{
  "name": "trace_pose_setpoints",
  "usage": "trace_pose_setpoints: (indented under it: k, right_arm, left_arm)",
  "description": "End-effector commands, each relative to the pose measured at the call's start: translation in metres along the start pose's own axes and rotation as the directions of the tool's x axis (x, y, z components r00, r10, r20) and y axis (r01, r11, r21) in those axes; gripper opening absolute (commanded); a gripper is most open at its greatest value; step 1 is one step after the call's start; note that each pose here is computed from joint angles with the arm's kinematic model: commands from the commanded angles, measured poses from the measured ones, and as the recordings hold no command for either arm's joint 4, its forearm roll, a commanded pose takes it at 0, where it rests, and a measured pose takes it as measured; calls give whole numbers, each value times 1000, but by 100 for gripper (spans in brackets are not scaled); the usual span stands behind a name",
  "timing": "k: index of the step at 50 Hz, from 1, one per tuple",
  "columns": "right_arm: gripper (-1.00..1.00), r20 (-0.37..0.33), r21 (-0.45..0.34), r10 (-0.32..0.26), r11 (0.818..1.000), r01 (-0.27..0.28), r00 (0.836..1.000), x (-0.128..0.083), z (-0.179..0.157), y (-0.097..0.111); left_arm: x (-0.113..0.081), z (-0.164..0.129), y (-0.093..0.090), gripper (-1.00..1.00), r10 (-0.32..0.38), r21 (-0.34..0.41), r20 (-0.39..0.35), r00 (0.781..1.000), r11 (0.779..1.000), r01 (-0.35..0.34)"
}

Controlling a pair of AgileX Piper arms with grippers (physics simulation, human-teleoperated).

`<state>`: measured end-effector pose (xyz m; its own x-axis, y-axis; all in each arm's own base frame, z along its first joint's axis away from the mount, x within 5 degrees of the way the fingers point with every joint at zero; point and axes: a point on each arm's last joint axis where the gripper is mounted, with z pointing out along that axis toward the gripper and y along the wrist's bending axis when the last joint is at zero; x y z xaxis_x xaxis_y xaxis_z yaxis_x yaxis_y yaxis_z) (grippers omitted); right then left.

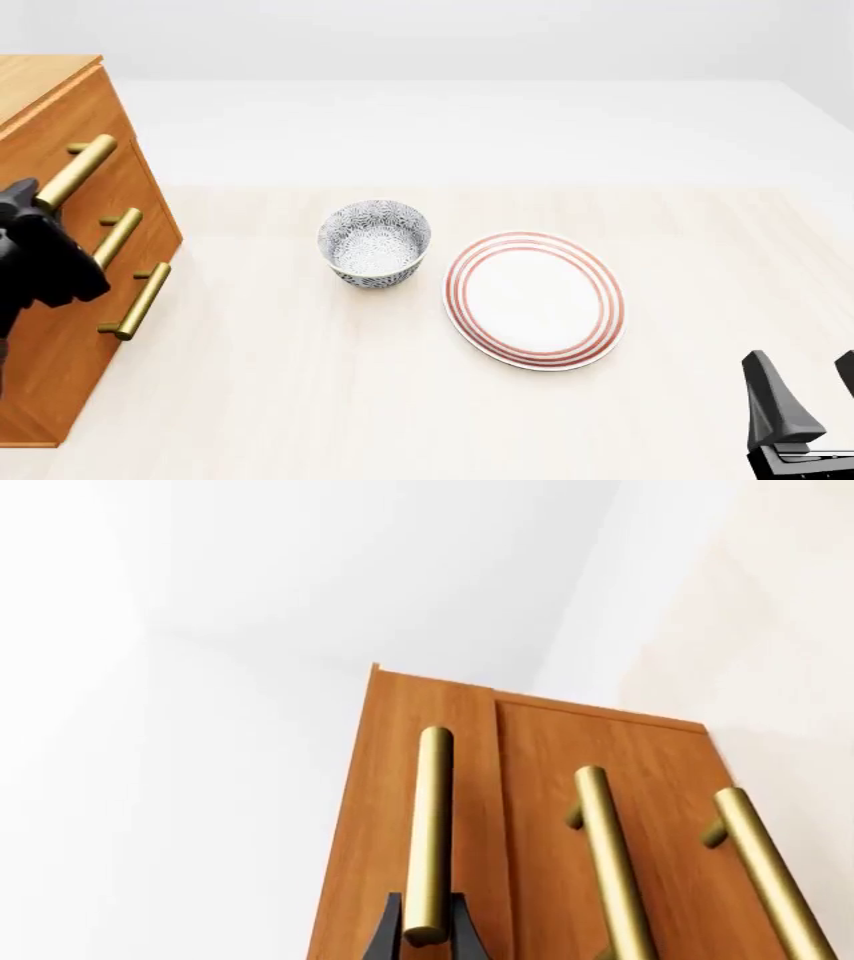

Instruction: Open the top drawer of the cabinet.

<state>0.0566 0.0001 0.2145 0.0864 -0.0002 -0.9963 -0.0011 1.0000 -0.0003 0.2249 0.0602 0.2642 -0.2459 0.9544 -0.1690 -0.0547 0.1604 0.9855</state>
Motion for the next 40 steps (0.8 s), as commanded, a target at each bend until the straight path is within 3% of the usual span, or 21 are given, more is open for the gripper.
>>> trace_pose_setpoints:
  k: [1,40]
  right_arm:
    - [100,0,0,0,1000,0,1000,0,0,0]
    - [100,0,1,0,1000,0,1000,0,0,0]
  left_arm:
    - [-5,-2,-8,-100,24,21,18,1000,999,-24]
    - [-41,3,-14,-100,55,31,170,984,998,-61]
